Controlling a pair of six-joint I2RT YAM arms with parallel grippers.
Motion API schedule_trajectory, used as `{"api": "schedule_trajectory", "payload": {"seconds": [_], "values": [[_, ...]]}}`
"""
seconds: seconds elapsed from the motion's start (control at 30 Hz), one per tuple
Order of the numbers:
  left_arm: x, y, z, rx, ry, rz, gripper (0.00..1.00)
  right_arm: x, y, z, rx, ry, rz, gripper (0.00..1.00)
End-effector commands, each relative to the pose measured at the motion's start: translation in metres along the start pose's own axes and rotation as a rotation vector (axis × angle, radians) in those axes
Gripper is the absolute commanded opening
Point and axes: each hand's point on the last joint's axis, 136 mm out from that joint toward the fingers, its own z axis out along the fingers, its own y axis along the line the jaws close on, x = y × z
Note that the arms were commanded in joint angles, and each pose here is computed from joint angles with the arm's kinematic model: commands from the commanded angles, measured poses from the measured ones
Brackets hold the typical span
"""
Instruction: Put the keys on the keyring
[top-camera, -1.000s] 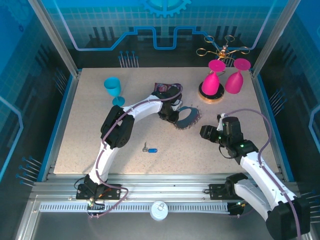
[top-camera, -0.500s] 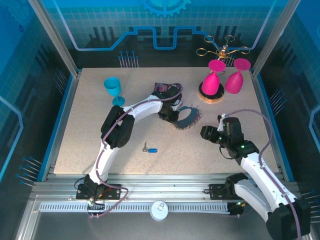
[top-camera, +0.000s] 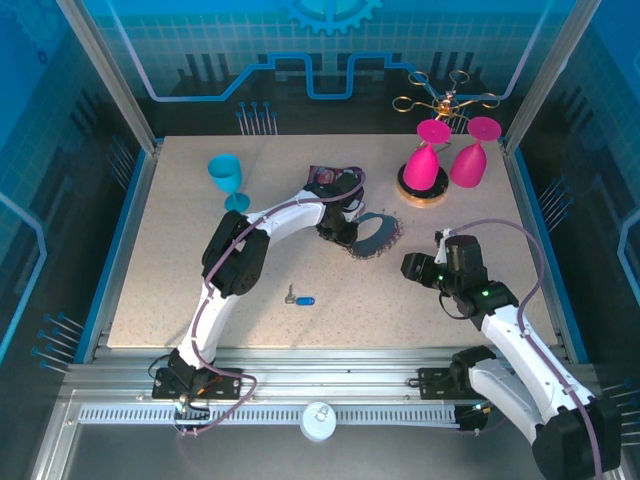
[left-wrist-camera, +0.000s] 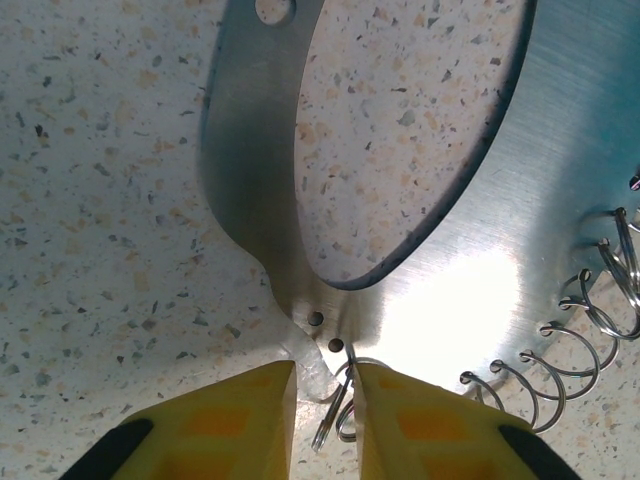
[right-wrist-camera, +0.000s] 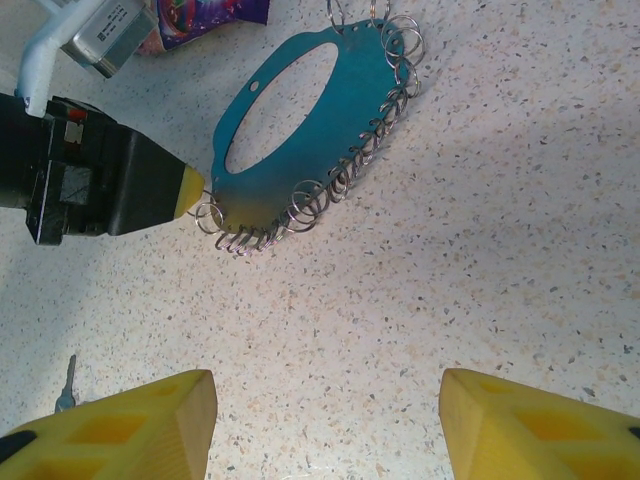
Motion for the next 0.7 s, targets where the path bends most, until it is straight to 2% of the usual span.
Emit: {"api": "schedule_trajectory", "payload": {"seconds": [0.0,0.23,0.5,0.6,0.67], "values": [[0.013,-0.002,0.015,0.011,0.055,-0.016,0.25,-0.005,0.004,-0.006,0.002,-0.016,-0.007,0.62],[0.016,-0.002,0.016,0.015,0.067,-0.032,0.25,-0.007,0.005,-0.006,0.002,-0.019,-0.006,0.61],[0.014,-0.003,0.014,0.021,0.058,-0.030,0.07,-0.007,0.005,-0.008,0.004,-0.021,-0.008,0.61],[0.012,0.002,0.007,-0.011,0.044,-0.022,0.00,-0.008,0.005,-0.008,0.003,-0.022,-0.006,0.61],[0.010,0.009,-0.002,-0.056,0.019,-0.019,0.00,-0.008,0.006,-0.008,0.002,-0.022,-0.007,0.61]]}}
